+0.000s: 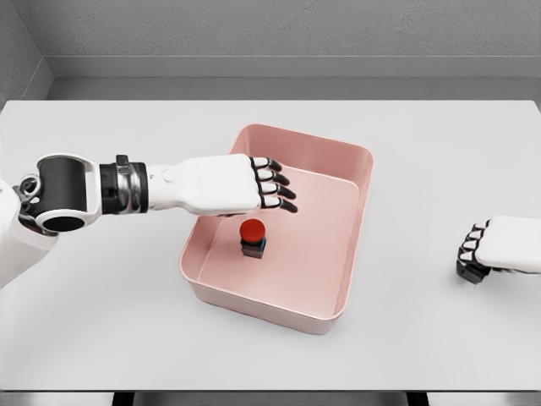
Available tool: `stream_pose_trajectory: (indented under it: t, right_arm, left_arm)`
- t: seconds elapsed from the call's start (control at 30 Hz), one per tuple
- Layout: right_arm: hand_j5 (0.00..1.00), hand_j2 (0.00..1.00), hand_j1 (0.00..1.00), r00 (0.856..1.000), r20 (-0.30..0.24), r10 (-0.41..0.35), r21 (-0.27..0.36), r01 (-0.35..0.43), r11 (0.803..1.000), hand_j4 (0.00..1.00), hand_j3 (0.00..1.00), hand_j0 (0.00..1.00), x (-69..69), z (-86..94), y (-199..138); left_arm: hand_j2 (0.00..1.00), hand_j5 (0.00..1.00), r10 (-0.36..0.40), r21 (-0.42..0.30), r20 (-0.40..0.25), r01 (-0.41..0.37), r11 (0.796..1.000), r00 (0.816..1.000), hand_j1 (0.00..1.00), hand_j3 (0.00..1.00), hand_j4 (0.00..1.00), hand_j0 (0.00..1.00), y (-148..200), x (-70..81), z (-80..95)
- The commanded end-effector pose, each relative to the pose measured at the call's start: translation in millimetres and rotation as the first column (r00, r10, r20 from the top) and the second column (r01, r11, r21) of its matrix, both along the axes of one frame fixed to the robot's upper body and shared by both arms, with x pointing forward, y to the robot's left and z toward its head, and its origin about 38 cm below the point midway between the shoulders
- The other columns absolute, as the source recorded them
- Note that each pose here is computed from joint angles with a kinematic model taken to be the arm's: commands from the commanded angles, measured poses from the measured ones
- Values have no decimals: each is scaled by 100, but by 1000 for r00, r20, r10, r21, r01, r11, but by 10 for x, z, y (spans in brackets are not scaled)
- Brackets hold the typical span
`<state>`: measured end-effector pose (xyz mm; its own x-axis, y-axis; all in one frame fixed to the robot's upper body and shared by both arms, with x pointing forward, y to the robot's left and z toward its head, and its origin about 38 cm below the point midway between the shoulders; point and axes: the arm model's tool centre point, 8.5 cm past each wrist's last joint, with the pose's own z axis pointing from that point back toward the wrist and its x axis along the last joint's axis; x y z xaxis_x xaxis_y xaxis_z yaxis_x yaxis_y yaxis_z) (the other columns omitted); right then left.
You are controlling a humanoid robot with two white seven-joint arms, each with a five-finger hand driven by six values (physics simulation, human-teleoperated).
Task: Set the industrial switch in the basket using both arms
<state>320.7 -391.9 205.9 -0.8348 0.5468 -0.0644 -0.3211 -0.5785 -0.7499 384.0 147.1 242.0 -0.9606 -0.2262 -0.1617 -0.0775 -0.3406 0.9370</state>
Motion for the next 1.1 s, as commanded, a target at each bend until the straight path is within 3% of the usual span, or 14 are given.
stream_pose_trajectory:
  t: [0.0,0.1,0.17,0.27,0.33,0.53,1.07]
  right_arm:
    - [56,56,56,999,33,-7,11,7,1000,56,56,56,50,110,-8]
    - [55,55,55,998,60,-6,20,5,1000,55,55,55,94,187,6]
    - [55,55,55,998,68,-7,31,5,999,55,55,55,114,225,19]
    - [55,55,55,997,80,-8,50,4,999,55,55,55,144,285,45]
    - [55,55,55,996,86,-8,51,4,999,55,55,55,154,307,47]
    - [54,54,54,996,93,-9,62,3,998,54,54,54,173,342,62]
    - [54,54,54,989,149,23,145,-45,988,54,54,54,340,490,321]
  left_arm:
    - [100,100,2,-11,-1,-2,1000,1000,100,100,100,100,11,2,11]
    - [100,100,3,-25,-14,-3,1000,1000,100,100,100,100,52,8,59]
    - [100,100,31,-49,-54,-34,998,998,100,100,100,100,377,53,314]
    - [100,100,93,-31,-168,-99,995,981,100,100,100,100,838,-7,335]
    - [100,100,142,24,-189,-140,990,972,100,100,100,100,1067,-41,286]
    - [100,100,179,46,-151,-174,984,972,100,100,100,100,1222,-20,431]
    - [100,100,177,43,-143,-173,984,974,100,100,100,100,1215,-15,458]
